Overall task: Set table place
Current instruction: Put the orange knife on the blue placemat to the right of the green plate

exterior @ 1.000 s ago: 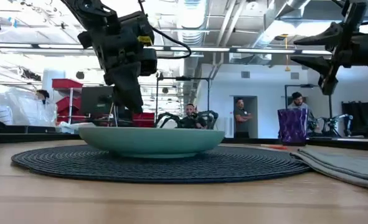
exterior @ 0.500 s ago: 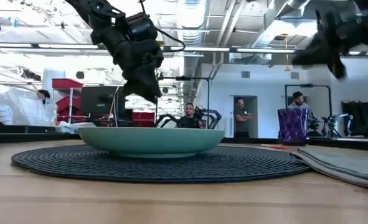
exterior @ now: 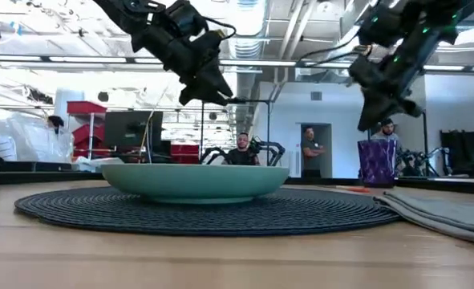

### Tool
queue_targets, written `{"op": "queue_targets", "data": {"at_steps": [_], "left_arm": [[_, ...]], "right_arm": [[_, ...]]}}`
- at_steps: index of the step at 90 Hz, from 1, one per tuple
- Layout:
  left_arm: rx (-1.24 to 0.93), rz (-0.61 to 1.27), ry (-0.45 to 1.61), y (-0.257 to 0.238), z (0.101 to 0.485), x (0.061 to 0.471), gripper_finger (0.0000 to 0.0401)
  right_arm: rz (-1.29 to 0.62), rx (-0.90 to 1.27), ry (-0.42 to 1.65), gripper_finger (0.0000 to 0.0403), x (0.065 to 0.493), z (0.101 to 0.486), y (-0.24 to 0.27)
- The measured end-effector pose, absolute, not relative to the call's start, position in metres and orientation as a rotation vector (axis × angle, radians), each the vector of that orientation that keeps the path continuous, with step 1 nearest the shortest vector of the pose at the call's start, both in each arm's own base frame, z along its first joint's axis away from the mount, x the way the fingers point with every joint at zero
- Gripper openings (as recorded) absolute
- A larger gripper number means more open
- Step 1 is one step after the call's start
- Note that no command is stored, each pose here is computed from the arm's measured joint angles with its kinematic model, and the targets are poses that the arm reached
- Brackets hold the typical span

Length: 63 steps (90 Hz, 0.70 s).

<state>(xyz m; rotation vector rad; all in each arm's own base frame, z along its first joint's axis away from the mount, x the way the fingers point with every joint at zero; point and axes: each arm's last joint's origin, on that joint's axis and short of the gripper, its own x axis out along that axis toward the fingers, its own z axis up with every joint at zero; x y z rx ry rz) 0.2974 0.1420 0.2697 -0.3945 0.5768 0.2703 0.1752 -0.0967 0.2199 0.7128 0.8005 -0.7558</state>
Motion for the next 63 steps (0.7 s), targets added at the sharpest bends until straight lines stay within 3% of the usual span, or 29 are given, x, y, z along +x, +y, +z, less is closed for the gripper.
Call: {"op": "queue_targets", "data": {"at_steps": [19, 52, 63], "left_arm": [[-0.393, 0.270, 0.572, 0.142, 0.270, 0.298, 0.0139], [-0.392, 0.269, 0.572, 0.142, 0.270, 0.298, 0.0139], [-0.382, 0.266, 0.573, 0.142, 0.270, 0.298, 0.0139]], "right_arm": [[-0.645, 0.783, 0.916, 0.0029, 0.188, 0.196, -0.109], [-0.663, 0.910, 0.964, 0.0178, 0.198, 0.166, -0.131], [-0.697, 0.936, 0.977, 0.0210, 0.194, 0.160, -0.138]]}}
